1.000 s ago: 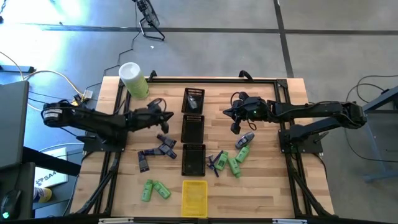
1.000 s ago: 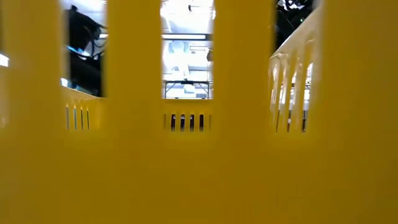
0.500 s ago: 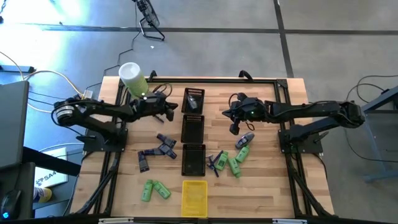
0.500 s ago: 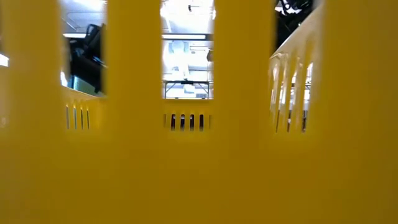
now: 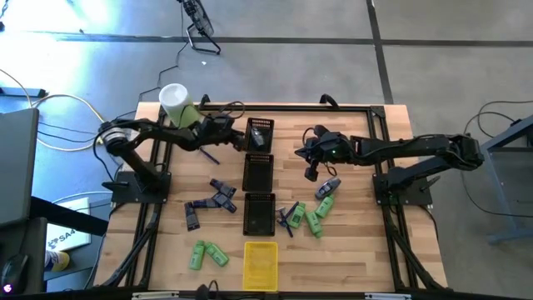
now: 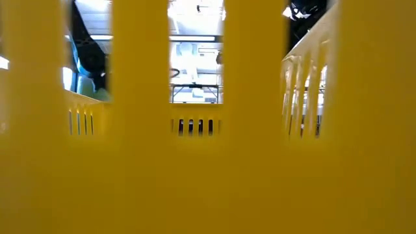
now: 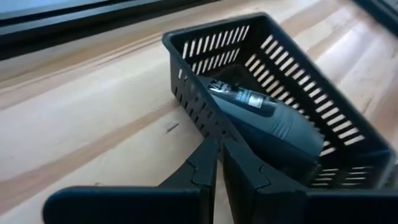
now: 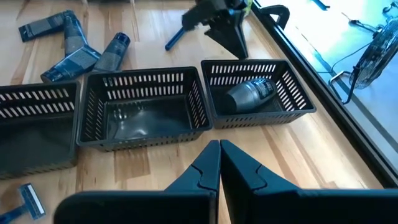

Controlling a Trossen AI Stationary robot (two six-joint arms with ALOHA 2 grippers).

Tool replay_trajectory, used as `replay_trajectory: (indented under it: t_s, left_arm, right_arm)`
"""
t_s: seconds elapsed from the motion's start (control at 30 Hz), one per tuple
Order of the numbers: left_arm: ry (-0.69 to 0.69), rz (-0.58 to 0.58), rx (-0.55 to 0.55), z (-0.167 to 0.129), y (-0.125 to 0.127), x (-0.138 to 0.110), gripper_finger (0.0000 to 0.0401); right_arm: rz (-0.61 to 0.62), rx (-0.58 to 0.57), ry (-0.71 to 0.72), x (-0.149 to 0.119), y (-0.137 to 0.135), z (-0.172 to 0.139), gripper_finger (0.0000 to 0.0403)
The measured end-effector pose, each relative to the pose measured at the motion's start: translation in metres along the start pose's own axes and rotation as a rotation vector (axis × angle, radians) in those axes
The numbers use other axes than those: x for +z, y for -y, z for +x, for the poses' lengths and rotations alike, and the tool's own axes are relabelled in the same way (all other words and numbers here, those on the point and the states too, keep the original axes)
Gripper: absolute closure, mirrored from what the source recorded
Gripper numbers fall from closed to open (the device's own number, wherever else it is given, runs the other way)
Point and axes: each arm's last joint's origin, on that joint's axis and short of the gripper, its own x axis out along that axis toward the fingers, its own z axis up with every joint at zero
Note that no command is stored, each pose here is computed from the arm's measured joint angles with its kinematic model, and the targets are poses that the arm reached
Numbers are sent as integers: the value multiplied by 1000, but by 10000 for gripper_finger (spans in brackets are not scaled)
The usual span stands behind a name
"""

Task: Pick & Place Travel size toiletries
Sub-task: Adjust the top black bin

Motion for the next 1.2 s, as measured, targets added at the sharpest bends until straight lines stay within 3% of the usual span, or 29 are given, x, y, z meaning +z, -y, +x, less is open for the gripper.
replay_trajectory:
  t_s: [0.63, 1.2]
  left_arm:
    - [-81, -27, -14, 9, -1, -3, 377]
    - [-134, -4, -115, 9, 14, -11, 377]
  right_arm:
    - [-7, 0, 0, 0, 0, 0, 399]
    - [-7, 0, 1, 0, 0, 0, 399]
